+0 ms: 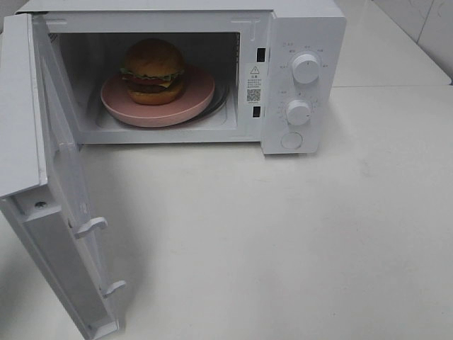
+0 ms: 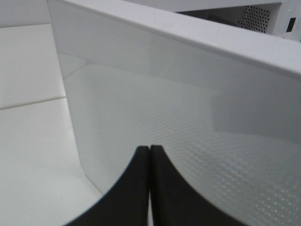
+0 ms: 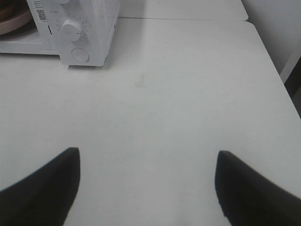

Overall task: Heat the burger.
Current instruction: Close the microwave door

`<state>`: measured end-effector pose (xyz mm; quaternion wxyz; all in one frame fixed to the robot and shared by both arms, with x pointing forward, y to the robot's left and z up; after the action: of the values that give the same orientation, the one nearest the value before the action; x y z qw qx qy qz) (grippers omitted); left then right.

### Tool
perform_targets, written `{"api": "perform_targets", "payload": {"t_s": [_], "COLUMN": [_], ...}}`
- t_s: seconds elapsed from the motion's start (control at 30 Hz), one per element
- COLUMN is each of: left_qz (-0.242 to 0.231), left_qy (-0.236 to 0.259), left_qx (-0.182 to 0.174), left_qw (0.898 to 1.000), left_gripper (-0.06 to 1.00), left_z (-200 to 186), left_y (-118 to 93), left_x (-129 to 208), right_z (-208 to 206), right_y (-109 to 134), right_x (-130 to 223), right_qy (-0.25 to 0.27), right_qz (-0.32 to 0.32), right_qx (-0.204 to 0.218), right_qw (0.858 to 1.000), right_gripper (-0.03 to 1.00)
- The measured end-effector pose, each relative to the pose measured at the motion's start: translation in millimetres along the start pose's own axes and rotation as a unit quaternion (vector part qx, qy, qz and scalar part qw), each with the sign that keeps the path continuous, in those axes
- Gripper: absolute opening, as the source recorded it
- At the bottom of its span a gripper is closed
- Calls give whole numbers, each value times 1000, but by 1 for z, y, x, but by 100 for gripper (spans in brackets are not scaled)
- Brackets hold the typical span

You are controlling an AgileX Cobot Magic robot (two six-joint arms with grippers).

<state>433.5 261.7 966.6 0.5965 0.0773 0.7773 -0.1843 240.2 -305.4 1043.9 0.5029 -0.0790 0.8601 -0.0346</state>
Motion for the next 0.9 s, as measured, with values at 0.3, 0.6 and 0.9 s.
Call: {"api": "perform_targets", "payload": {"t_s": [0.3,0.6,0.9], "left_qz": [-20,-23,-40], "left_qy": [12,24,26], "left_qx": [30,46,51], "left_qw": [999,998,998], "left_gripper": [0,0,0], "left_z": [16,43,77], "left_y": [-14,-36,-61], "left_x": [3,8,9], "right_z": [0,0,0], "right_y": [0,0,0], "right_x": [0,0,0], "right_qy": [0,0,0], "right_qz": [0,0,0], "right_qx": [0,0,0], "right_qw": [1000,1000,1000], "right_gripper": [76,76,76]}}
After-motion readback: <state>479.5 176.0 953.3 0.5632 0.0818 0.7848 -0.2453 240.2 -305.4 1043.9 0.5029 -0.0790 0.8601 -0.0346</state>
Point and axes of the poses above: a point on each arm's last joint axis where the gripper is mounted, z pointing out along that axis toward the gripper, y along the wrist's bending axis when the last joint is at zero, x = y × z, the point moved 1 cm from there along z, pointing out along that axis toward the gripper, and after that the axes turned 11 degrees about -z, right-handed, at the moved point
